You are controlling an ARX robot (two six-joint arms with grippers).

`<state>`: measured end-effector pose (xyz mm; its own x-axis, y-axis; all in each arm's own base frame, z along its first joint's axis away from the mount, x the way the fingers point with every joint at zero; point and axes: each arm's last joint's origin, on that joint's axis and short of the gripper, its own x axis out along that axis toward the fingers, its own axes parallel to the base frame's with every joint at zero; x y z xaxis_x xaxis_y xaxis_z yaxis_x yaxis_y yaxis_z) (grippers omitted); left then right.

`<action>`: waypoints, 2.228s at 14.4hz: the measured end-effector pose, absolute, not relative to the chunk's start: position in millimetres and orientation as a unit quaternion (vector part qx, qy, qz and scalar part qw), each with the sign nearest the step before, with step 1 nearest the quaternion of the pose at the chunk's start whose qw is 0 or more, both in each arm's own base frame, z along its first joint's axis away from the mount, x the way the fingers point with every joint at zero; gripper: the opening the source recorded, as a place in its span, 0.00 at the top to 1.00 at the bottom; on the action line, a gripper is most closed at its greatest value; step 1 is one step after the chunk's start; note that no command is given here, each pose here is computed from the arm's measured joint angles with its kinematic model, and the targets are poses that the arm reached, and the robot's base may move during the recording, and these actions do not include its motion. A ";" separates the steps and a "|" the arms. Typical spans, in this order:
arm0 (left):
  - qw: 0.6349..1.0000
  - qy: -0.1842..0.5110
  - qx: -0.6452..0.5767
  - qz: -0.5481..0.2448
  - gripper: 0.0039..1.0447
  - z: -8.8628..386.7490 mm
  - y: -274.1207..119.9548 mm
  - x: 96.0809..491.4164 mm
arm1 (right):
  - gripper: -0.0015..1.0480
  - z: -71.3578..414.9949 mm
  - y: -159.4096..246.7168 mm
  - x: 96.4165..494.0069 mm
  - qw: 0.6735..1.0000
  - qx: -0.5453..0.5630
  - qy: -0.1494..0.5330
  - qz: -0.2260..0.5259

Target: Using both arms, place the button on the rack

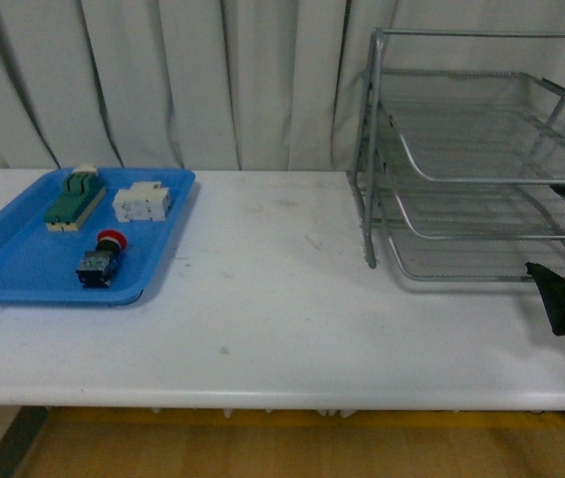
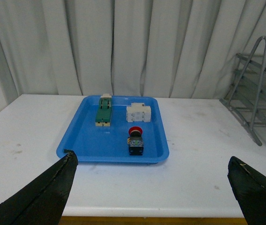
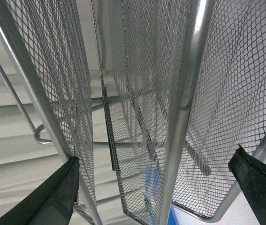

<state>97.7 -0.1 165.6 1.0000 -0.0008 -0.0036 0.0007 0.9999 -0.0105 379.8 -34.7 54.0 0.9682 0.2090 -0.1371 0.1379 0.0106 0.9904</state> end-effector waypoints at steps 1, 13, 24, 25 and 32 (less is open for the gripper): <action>1.000 0.002 -0.005 0.000 0.06 165.6 -0.1 97.7 | 0.06 51.8 -33.3 381.0 0.702 0.701 0.126 0.026; 1.000 0.002 -0.005 0.000 0.06 165.6 -0.1 97.7 | 0.73 43.1 -35.7 401.8 0.730 0.673 0.114 0.037; 1.000 0.002 -0.005 -0.001 0.06 165.6 -0.1 97.7 | 0.96 32.1 -53.2 309.1 0.703 0.687 0.184 -0.018; 1.000 0.002 -0.005 -0.001 0.06 165.6 -0.1 97.7 | 0.96 30.6 -55.6 299.0 0.700 0.688 0.192 -0.023; 1.000 0.002 -0.005 0.000 0.06 165.6 -0.1 97.7 | 0.68 26.9 -54.9 266.7 0.705 0.673 0.217 -0.051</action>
